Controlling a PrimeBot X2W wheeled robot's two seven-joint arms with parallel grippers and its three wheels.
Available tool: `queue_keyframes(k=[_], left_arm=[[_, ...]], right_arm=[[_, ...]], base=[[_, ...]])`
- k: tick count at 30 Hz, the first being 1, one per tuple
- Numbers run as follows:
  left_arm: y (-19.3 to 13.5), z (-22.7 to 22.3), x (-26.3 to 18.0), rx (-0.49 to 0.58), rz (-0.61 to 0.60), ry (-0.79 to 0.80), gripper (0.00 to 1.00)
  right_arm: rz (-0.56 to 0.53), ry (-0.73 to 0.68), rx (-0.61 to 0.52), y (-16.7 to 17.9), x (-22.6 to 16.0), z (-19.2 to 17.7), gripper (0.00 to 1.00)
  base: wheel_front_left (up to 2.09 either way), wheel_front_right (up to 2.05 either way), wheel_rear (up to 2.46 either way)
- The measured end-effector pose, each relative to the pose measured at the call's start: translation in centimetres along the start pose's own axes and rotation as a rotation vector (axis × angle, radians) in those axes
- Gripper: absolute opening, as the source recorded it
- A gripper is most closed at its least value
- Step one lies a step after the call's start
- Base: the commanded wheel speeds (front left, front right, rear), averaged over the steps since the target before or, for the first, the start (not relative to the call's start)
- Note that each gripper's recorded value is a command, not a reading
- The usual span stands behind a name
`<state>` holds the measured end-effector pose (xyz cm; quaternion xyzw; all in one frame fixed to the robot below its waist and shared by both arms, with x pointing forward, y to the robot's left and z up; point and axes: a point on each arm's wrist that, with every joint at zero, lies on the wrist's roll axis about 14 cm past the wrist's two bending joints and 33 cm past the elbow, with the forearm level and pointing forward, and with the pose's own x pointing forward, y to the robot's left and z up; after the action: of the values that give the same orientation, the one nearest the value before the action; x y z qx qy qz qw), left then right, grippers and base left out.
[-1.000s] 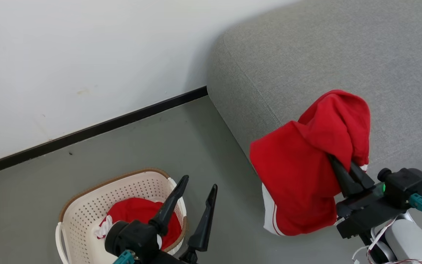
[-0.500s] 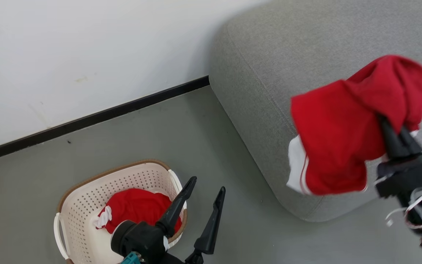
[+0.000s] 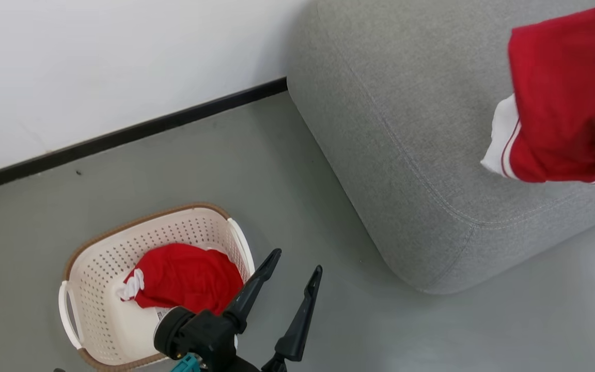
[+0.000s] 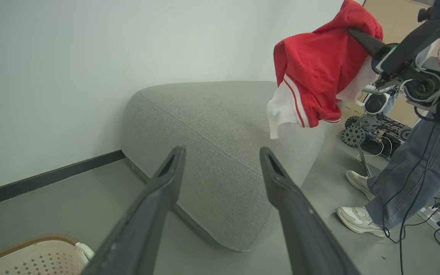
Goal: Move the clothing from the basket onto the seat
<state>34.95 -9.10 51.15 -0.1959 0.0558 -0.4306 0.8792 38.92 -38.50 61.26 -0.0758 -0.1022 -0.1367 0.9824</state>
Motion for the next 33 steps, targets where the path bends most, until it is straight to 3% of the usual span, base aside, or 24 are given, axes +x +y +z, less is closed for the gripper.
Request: queue_keyframes(k=[4,14,33], left_arm=[[1.2,-1.0,0.1,-0.007,0.005,0.043,1.0],[4.6,-3.6,0.4,-0.048,0.047,0.128,1.0],[11.6,-8.8,0.1,-0.088,0.144,0.262,1.0]], right_arm=[[-0.065,-0.008,-0.011,-2.6,2.5,0.7,0.0],[-0.148,0.019,0.008,-4.2,7.4,-0.6,0.0],[-0.267,0.157,-0.007,-6.1,12.3,-7.7,0.0]], base=[[0.0,0.0,0.0],[0.0,0.0,0.0],[0.0,0.0,0.0]])
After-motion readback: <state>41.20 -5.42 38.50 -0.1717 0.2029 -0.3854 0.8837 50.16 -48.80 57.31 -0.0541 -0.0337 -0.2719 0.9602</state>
